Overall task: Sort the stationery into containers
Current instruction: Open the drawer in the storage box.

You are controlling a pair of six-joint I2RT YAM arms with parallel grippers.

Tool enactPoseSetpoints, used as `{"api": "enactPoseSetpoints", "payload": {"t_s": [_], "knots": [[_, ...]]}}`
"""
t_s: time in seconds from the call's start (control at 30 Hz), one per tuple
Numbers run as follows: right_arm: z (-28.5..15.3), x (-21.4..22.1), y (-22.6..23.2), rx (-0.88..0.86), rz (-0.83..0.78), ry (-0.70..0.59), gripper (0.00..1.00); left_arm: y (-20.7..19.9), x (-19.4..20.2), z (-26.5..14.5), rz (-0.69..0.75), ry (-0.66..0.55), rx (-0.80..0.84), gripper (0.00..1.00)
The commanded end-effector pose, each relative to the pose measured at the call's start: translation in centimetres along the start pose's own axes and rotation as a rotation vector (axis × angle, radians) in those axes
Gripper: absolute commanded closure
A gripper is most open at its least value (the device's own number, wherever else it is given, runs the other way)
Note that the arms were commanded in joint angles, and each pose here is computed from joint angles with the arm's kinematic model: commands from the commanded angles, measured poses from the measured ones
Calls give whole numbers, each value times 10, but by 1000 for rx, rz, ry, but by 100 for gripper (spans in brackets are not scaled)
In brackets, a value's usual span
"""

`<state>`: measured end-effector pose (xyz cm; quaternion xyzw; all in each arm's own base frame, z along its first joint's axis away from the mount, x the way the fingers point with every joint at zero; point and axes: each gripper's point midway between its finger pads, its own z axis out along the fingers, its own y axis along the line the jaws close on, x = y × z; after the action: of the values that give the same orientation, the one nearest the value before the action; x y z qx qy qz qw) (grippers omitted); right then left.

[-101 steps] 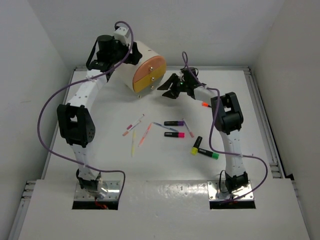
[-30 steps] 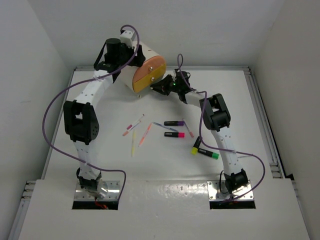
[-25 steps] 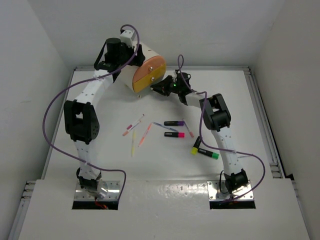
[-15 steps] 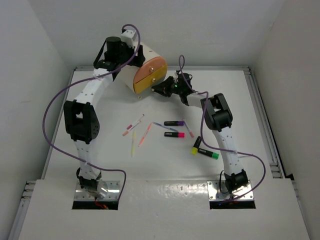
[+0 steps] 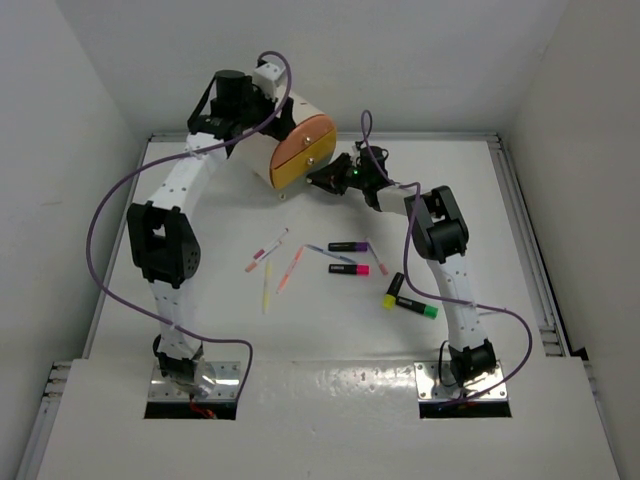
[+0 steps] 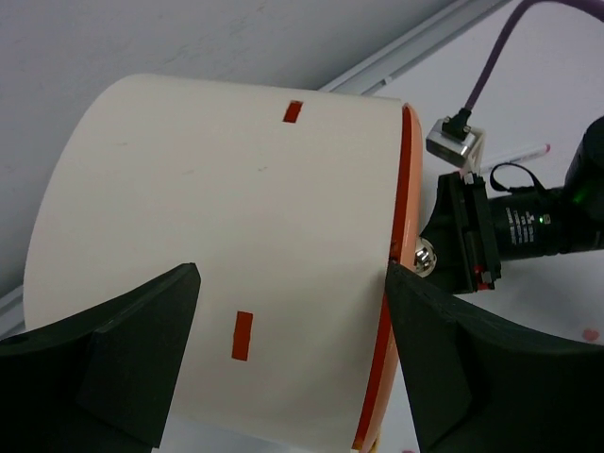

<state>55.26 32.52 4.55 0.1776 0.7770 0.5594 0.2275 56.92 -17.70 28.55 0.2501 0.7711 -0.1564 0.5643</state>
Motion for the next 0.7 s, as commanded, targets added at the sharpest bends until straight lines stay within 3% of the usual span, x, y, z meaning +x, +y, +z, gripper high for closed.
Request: {"api": "enactPoseSetpoints", "payload": {"t_s": [0.0, 0.3, 0.5, 0.67], "knots": [[-12, -14, 49, -74, -72, -20, 100, -21, -22, -9, 113, -22, 49, 13], [-11, -13, 47, -71, -74, -17, 100, -35, -27, -6, 173, -27, 43, 13], [-10, -13, 45, -69, -74, -16, 100, -1, -55, -18, 115, -120, -131, 14], [-11, -13, 44, -65, -73, -16, 100, 0, -77, -26, 102, -175, -97, 14]]}}
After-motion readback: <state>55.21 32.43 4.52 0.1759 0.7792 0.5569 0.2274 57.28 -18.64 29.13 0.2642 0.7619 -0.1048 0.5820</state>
